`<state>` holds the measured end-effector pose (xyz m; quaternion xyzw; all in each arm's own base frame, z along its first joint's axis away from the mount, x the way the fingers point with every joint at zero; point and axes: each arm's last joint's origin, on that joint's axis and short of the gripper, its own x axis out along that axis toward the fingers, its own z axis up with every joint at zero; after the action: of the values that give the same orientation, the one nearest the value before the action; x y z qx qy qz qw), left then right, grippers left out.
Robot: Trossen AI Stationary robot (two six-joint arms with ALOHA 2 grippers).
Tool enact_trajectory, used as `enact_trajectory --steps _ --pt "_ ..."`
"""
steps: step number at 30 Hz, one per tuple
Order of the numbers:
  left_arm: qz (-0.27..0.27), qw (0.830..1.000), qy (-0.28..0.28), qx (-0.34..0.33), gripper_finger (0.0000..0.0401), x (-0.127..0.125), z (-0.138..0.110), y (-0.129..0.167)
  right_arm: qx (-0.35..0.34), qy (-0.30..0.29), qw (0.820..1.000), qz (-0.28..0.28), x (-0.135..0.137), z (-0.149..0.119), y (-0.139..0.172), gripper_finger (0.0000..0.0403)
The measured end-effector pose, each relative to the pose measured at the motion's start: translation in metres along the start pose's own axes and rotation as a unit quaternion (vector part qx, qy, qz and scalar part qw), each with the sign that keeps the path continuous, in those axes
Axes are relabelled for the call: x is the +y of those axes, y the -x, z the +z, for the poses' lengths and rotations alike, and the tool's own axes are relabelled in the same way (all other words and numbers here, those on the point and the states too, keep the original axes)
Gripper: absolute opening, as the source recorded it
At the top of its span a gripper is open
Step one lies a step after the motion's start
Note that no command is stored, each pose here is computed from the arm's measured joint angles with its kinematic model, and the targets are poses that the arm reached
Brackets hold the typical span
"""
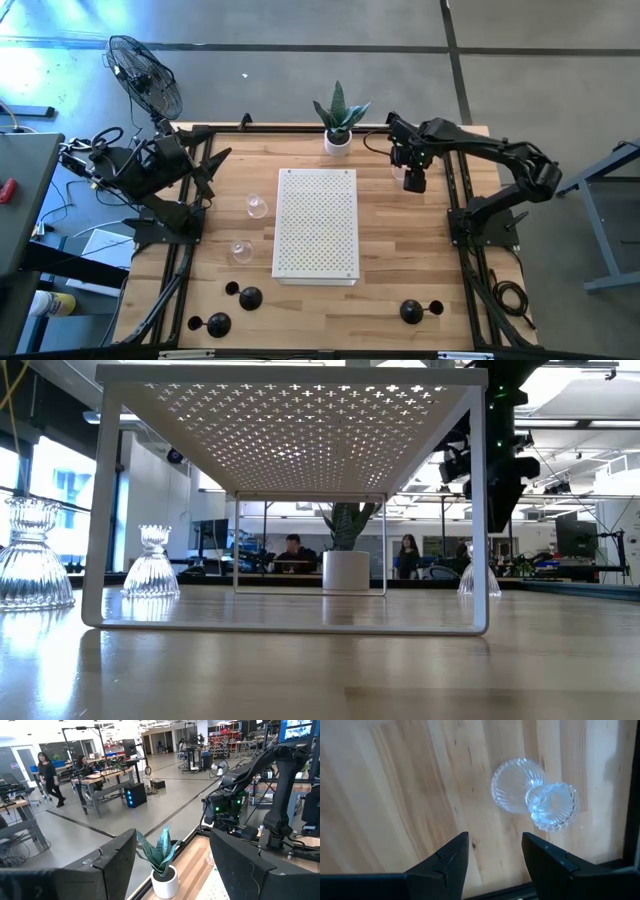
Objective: Pick & Place candle stick holders
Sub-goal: Put the top transparent glass candle holder on the shelf
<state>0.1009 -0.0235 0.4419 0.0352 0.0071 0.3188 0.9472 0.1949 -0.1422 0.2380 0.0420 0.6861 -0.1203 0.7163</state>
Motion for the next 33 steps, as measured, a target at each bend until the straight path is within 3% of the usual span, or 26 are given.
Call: enact_trajectory --steps 4,16,33 --pt "0.000 1.000 0.000 0.000 0.0250 0.000 0.000 0.000 -0.022 -0.009 1.000 0.007 0.000 -0.001 0.014 0.0177" --pt "0.000 1.000 -0.001 0.000 0.0250 0.000 0.000 0.000 -0.086 0.027 0.994 -0.056 -0.005 0.013 0.018 0.0177" --pt "-0.001 1.000 0.003 0.009 0.0250 0.000 -0.004 0.000 -0.063 0.027 0.997 -0.046 -0.007 0.013 0.011 0.0177"
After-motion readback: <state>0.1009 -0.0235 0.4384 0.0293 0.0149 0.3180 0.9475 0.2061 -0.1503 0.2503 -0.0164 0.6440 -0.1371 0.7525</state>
